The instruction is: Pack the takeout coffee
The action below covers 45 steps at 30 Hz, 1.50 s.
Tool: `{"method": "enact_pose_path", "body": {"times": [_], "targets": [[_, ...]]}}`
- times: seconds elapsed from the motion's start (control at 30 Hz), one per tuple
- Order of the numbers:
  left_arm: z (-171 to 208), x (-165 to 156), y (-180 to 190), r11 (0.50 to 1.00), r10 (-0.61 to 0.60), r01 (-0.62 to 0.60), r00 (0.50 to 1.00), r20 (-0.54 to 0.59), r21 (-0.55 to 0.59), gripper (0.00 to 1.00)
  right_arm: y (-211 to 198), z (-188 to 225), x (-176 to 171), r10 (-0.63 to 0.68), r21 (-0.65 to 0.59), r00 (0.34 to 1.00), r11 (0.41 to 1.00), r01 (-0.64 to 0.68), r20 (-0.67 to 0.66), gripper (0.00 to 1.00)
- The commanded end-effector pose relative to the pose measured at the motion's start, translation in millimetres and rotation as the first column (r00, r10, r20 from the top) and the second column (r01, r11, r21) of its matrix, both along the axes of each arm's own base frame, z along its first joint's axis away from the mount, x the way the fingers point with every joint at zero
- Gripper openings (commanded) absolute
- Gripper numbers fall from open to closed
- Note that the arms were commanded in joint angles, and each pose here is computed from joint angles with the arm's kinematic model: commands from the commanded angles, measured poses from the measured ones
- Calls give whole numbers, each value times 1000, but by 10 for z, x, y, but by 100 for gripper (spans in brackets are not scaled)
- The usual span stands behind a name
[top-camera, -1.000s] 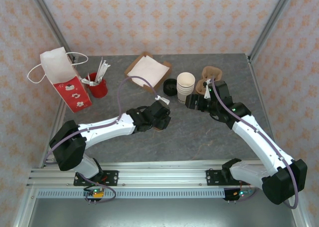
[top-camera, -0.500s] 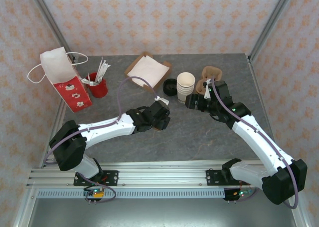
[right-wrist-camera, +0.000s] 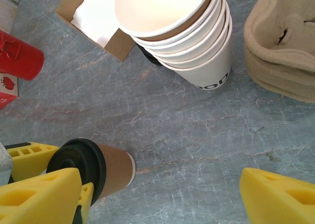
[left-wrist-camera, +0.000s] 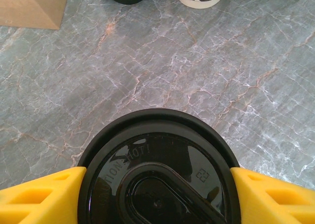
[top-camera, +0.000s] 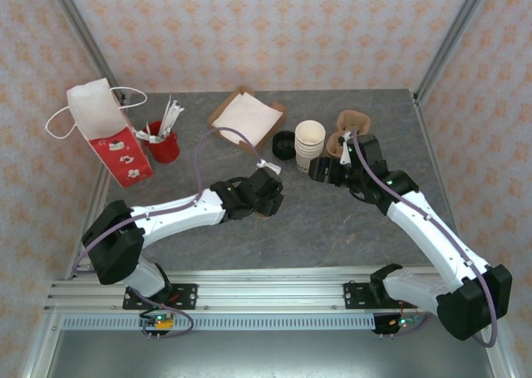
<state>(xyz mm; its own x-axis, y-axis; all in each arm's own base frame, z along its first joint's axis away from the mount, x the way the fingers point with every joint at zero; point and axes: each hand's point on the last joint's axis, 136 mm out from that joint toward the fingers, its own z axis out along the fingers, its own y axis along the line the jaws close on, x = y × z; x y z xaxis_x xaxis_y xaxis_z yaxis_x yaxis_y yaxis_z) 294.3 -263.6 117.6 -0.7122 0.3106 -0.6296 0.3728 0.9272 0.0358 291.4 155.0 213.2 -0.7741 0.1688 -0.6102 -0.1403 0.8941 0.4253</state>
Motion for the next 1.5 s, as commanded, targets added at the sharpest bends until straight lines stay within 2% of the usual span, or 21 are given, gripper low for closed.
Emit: {"method": "enact_pose_path", "body": {"times": [0.0, 0.7, 0.87, 1.13, 1.33, 1.47], "targets": [[-180, -92, 267, 996, 51, -47, 997, -52, 77, 69, -3, 19, 33, -11, 11, 1000, 1000, 10, 5, 84], [-838, -506, 573, 989, 78, -49, 974, -211, 139, 64, 33, 41, 62, -9, 29, 1000, 1000, 9, -2, 84], [-958, -557, 635, 980, 70, -25, 972, -226, 199, 62, 40, 49, 60, -10, 35, 1000, 999, 10, -4, 84], [-1289, -785, 727, 946, 73, 38, 943, -325, 322, 60, 18, 44, 42, -15, 26, 1000, 1000, 15, -5, 84], [-1333, -842, 749, 940, 78, 41, 941, -330, 338, 58, 9, 41, 51, -18, 19, 1000, 1000, 18, -2, 84], [-1270, -775, 619, 953, 55, 46, 946, -320, 300, 58, -17, 90, 60, -22, 6, 1000, 1000, 22, 7, 84]]}}
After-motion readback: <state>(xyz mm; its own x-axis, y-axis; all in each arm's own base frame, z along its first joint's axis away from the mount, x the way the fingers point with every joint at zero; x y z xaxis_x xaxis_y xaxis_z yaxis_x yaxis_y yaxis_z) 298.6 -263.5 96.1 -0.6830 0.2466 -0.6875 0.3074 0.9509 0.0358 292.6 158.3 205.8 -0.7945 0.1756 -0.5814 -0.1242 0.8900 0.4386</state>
